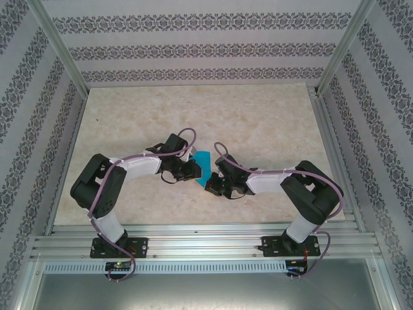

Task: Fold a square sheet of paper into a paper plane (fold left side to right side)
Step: Third fold the triangle at the center of the table.

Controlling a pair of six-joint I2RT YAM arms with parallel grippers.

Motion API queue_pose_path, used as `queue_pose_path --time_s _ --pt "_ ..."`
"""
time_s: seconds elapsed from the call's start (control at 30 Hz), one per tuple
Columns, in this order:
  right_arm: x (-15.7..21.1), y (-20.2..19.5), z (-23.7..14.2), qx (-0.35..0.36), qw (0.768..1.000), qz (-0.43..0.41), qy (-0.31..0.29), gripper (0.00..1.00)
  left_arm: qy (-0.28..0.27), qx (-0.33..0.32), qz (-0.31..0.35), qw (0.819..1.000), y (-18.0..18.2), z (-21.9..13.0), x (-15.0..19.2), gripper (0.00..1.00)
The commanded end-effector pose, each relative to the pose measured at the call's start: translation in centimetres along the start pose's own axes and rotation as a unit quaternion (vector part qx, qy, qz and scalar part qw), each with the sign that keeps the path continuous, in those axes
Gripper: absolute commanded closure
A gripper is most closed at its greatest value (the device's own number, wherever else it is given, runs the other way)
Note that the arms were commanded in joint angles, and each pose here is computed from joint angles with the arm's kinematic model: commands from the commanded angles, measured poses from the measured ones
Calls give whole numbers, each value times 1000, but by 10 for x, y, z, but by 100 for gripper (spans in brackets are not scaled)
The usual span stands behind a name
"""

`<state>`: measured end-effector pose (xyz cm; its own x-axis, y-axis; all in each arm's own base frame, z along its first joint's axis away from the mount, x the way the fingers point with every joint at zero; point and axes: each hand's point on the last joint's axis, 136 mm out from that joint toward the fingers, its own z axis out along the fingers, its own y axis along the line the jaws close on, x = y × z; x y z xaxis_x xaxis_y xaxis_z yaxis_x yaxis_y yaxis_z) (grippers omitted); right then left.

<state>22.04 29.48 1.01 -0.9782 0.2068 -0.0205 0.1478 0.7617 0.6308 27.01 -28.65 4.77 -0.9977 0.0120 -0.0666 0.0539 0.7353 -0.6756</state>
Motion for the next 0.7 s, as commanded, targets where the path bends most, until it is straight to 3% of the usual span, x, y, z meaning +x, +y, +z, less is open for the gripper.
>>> queue_pose_path --time_s 0.0,0.37,0.67 --pt "22 -66 4 109 993 32 32 96 -1 24 5 1000 -12 13 -1 83" --pt "23 -70 4 117 992 32 34 96 8 18 -14 1000 0 37 9 84" --pt "25 -83 -3 151 988 27 34 96 -12 -73 -9 997 39 36 12 84"
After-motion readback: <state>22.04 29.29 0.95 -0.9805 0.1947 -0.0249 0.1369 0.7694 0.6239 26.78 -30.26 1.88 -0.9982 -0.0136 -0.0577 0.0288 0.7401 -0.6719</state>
